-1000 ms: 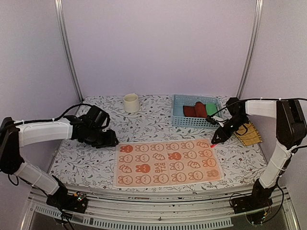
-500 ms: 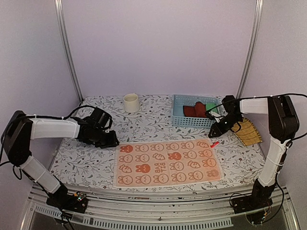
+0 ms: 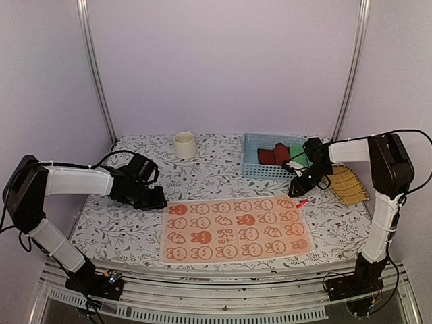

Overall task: Roll the towels
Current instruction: Pick up the towel from the center of the board.

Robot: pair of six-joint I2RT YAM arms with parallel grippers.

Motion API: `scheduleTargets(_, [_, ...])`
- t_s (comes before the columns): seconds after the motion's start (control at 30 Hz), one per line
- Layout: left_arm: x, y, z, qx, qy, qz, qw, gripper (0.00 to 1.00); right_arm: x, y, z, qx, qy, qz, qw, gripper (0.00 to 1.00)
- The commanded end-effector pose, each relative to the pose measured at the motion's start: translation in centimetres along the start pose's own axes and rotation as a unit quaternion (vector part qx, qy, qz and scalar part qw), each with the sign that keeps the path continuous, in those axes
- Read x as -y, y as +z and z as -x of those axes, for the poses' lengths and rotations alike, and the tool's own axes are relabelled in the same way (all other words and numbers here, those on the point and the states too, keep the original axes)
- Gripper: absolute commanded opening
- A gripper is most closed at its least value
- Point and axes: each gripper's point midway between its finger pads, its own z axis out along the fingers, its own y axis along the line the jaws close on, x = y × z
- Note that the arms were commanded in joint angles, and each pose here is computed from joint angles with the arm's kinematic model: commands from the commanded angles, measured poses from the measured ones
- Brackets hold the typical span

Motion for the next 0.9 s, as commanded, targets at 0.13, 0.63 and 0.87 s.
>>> scheduleTargets(0.13, [-1.0,0.6,0.0,-0.001,0.007,0.018,1.000,0.31,0.0,1.2,-1.9,-0.038,-0.007,-0.026,0.999,0.30])
scheduleTargets(0.63, [-2.0,0.7,-0.6,-0.005,0.005,0.031,0.999,0.31,-0.1,0.5,-3.3,-0.047,-0.008,-0.039,0.998,0.32])
scheduleTargets(0.87, [-2.2,0.9,-0.7,-0.007,0.003,0.028,1.000,0.31,0.0,0.3,-3.4,-0.046,-0.007,-0.042,0.998,0.32])
